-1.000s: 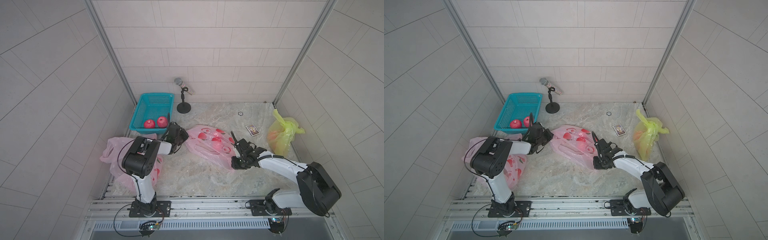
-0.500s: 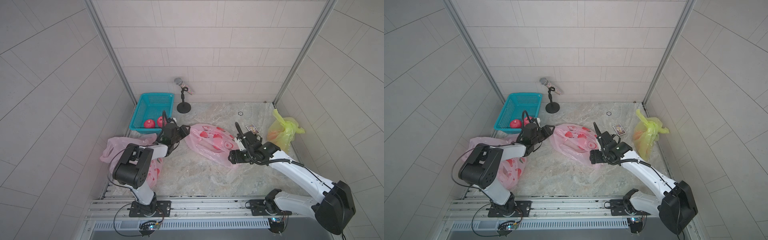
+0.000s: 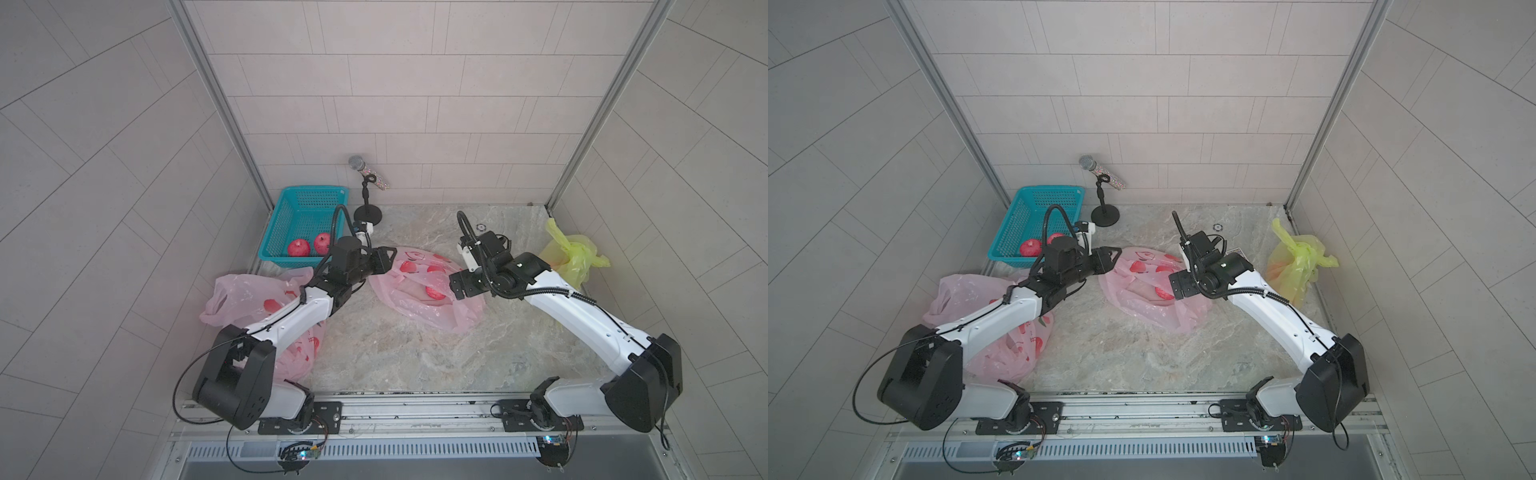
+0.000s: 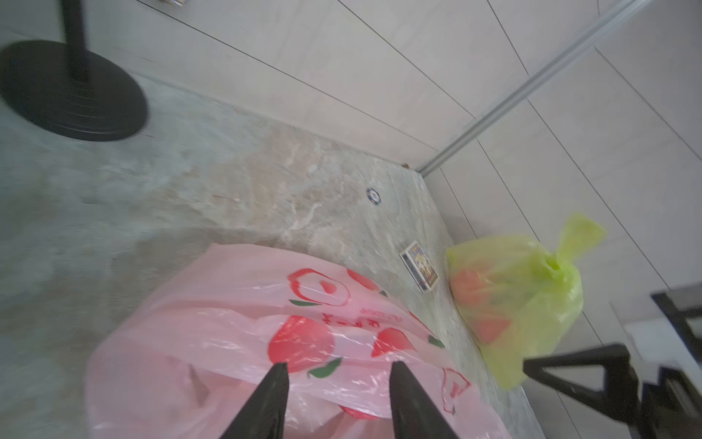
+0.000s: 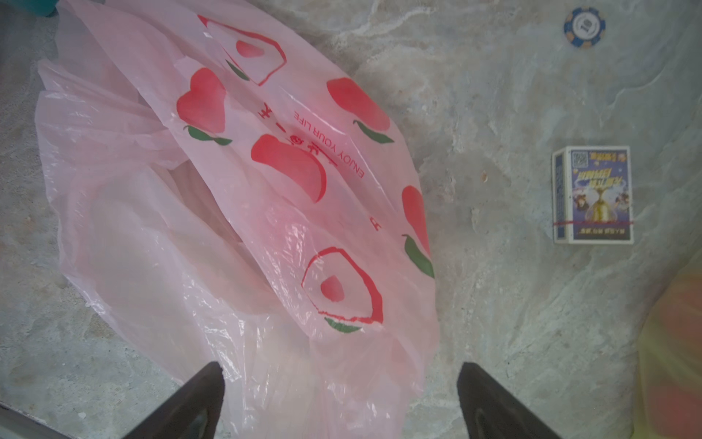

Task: Untie the knot of a plastic bag & take out the apple
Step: Adjust the plastic bag at the center of the board.

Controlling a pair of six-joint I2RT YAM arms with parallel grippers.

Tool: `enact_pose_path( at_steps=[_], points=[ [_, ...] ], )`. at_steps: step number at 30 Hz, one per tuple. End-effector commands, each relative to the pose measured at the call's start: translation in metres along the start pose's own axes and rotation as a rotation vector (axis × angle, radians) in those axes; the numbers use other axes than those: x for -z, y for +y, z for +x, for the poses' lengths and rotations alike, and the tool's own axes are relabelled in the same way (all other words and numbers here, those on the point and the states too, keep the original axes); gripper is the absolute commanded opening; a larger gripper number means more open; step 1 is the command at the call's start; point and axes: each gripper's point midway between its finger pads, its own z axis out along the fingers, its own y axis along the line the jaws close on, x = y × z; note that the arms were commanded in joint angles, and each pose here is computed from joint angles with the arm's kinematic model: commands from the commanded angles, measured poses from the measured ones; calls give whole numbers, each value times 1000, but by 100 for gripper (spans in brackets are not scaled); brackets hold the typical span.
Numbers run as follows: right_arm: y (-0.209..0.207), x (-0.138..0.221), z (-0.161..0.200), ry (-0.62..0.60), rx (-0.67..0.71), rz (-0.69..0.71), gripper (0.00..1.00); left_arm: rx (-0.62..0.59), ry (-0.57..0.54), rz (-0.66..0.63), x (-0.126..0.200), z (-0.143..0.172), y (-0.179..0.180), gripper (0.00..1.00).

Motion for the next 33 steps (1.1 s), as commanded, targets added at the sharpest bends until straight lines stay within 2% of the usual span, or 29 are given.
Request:
enact_pose_path(
  at_steps=[1, 4, 8, 13, 15, 18, 20, 22, 23, 25, 26, 29, 33],
  points=[
    [3, -12, 2, 50, 123, 0, 99, -88, 160, 46, -21, 45, -16, 42],
    [9, -27, 9, 107, 160, -13, 99, -103, 235, 68, -36, 73, -23, 35],
    [17, -37, 12, 118, 195, -27, 99, -109, 266, 70, -40, 92, -25, 30],
    [6, -57, 18, 160, 218, 90, 99, -135, 331, 46, -44, 115, -15, 24],
    [-1, -61, 14, 143, 207, 142, 98, -133, 368, 40, -48, 126, -10, 23],
    [-14, -66, 4, 123, 180, 208, 91, -140, 412, 32, -51, 143, -4, 23],
    [-18, -67, -1, 123, 165, 208, 84, -148, 424, 26, -48, 149, -1, 22],
    [-16, -65, -7, 114, 144, 177, 69, -166, 430, 25, -44, 153, 0, 23],
    [-16, -63, -10, 107, 125, 160, 56, -177, 433, 28, -43, 155, 0, 22],
    [-19, -62, -16, 96, 57, 136, 18, -203, 448, 25, -42, 160, 3, 22],
    [-20, -63, -18, 95, 30, 125, 11, -213, 458, 22, -41, 162, 4, 22],
    [-31, -73, -24, 101, -95, 79, 5, -261, 490, 14, -39, 172, 8, 21],
    [-56, -85, -33, 57, -265, 53, 3, -326, 536, -5, -33, 184, 14, 20]
  ],
)
